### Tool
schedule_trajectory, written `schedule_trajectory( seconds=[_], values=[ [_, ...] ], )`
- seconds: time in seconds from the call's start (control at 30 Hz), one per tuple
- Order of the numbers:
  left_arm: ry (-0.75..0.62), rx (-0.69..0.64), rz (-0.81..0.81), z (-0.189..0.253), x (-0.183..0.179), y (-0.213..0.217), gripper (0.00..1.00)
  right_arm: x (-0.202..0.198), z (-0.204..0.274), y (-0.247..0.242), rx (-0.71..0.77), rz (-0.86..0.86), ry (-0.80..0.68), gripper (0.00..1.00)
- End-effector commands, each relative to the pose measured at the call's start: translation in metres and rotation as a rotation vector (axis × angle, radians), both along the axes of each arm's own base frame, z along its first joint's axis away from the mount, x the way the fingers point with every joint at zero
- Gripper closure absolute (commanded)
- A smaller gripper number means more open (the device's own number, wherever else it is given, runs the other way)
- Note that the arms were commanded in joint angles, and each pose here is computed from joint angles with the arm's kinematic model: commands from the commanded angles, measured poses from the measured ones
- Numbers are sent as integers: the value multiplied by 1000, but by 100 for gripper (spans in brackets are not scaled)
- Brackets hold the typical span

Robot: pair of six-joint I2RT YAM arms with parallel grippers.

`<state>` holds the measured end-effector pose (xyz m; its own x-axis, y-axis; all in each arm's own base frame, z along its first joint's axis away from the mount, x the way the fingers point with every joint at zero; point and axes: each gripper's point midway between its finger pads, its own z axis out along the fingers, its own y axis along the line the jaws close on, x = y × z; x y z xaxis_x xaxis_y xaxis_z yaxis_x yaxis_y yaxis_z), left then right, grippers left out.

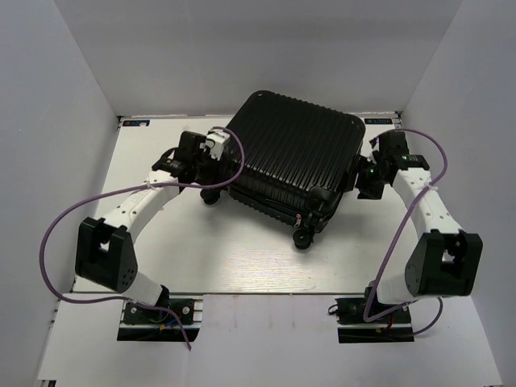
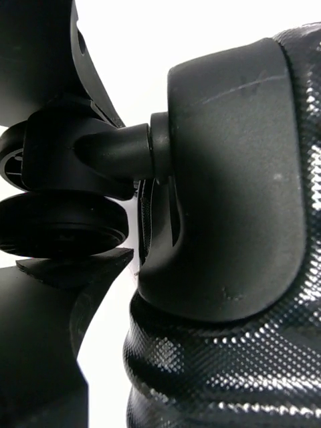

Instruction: Pack the luggage

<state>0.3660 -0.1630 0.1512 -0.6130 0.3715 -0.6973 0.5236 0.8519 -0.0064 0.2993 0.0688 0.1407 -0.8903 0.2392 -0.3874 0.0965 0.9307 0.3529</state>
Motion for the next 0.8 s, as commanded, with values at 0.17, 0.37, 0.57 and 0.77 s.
schedule_trajectory(
  seconds=[0.17,0.37,0.57,0.77],
  values=[
    [-35,-76,114,17,-60,-1,100,98,80,49,97,180,-314,36],
    [12,-75,119,9,-106,-4,100,121,107,71,117,291,-322,37],
    [2,-9,34,-4,-128,-17,100,115,118,38,-27,199,-381,34],
    [-140,5,-128,13,-118,-23,100,62,109,-8,-168,-50,-365,32]
  ],
)
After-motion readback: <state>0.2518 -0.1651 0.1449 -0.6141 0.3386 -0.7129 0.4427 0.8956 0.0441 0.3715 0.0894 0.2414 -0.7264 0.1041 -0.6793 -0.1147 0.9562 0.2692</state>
